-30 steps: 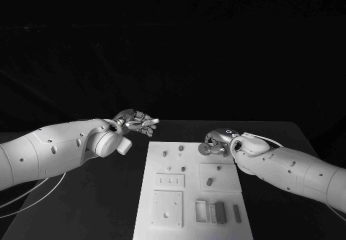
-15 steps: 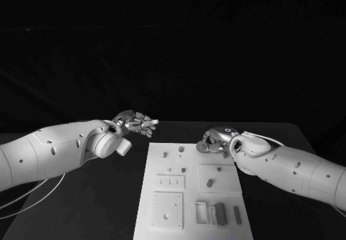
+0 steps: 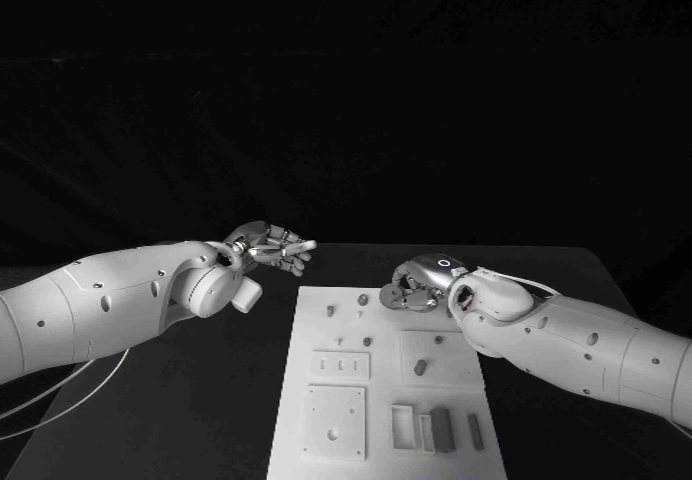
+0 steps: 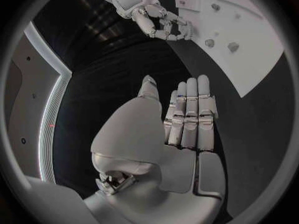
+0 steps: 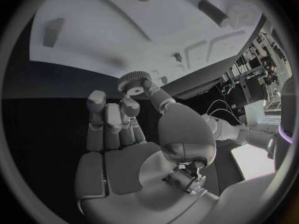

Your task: Assemble the parts on the task board

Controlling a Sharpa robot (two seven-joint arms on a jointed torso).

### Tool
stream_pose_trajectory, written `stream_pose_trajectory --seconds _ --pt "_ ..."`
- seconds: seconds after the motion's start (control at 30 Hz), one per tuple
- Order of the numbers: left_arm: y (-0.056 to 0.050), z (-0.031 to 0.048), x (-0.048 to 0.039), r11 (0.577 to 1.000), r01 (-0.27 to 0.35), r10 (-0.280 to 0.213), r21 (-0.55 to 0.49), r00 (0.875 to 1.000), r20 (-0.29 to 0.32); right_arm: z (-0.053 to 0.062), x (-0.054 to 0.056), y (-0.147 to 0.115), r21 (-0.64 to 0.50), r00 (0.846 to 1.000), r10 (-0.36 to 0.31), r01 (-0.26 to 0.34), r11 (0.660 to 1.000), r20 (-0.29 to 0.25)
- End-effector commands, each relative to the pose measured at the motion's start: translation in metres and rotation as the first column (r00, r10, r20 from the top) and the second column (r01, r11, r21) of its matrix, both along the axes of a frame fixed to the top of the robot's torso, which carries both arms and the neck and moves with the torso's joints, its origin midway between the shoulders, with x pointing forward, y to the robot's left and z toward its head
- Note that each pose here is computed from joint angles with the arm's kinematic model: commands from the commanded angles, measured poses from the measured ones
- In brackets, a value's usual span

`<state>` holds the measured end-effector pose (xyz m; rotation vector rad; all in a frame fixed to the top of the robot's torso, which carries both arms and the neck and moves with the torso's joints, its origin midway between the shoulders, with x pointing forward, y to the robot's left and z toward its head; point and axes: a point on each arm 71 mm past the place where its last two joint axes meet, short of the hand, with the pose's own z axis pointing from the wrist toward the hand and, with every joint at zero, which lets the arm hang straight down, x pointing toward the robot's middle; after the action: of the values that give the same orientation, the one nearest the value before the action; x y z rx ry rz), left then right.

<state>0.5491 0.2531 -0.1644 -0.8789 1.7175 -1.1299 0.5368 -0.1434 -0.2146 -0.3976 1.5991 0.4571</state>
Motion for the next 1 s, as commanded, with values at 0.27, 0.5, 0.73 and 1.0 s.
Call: stream_pose_trajectory --seconds 0.27,0.5,0.73,1.0 --pt "-0.002 0.0019 -0.0002 1.0 0.007 -0.007 -0.004 1.0 0.013 0.009 -0.015 0.034 -0.034 0.987 0.075 -0.071 0.997 0.14" --pt "-0.004 0.0021 -0.0002 1.0 0.014 -0.014 -0.006 1.0 0.013 -0.001 -0.022 0.053 -0.078 0.978 0.122 -0.11 0.991 0.167" --pt "-0.004 0.0021 -0.0001 1.0 0.014 -0.014 -0.006 1.0 0.013 -0.016 -0.028 0.061 -0.105 0.977 0.14 -0.124 0.987 0.159" --pt "-0.006 0.0021 -0.0008 1.0 0.02 -0.02 -0.008 1.0 0.012 -0.023 -0.028 0.062 -0.144 0.973 0.141 -0.116 0.983 0.181"
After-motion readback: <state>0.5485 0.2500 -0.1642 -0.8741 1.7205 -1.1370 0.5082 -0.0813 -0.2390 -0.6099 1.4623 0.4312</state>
